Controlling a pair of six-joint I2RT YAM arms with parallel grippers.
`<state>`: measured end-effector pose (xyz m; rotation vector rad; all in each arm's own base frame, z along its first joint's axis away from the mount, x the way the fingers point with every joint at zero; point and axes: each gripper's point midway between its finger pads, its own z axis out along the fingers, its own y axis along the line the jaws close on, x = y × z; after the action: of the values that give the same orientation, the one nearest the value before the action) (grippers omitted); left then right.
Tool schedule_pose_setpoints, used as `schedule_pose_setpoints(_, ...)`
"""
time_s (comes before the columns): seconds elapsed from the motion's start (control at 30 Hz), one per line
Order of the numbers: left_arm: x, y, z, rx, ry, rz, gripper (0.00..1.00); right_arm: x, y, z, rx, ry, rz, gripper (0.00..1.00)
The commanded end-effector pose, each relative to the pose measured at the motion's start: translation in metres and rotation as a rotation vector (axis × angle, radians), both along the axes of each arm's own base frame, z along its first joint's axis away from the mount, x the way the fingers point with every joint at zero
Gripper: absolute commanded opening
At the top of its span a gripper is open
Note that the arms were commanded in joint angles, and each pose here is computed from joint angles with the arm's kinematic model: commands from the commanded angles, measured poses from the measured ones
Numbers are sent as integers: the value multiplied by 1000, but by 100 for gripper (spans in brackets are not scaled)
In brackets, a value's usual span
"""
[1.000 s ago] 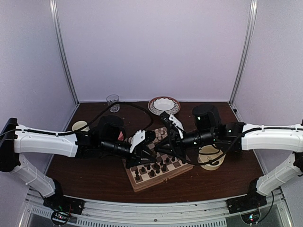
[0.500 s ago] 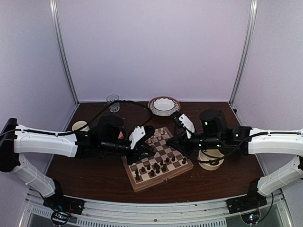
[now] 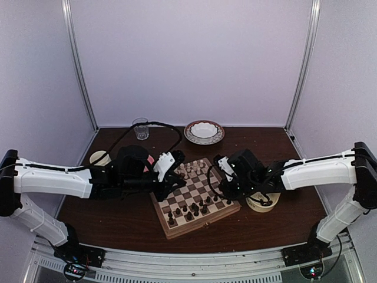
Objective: Set up the chess pieces on the board
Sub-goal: Pick up the pawn from the chess pile, then place the pawn at a7.
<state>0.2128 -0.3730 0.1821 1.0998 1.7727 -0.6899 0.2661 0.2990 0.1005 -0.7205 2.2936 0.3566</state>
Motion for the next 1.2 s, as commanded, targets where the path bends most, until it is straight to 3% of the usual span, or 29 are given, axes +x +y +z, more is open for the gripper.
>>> schedule_pose_setpoints(0.0,8,1,17,-63,-29,37,5,12,-8,-11,-27,67,-57,0)
schedule_pose_setpoints(0.87,7,1,17,-57,-28,34,6,2,-3,-33,-83,178,15,5)
schedule_pose_setpoints(1.17,7,-1,15,-50,-22,28,7,3,-3,-34,-83,176,11,15)
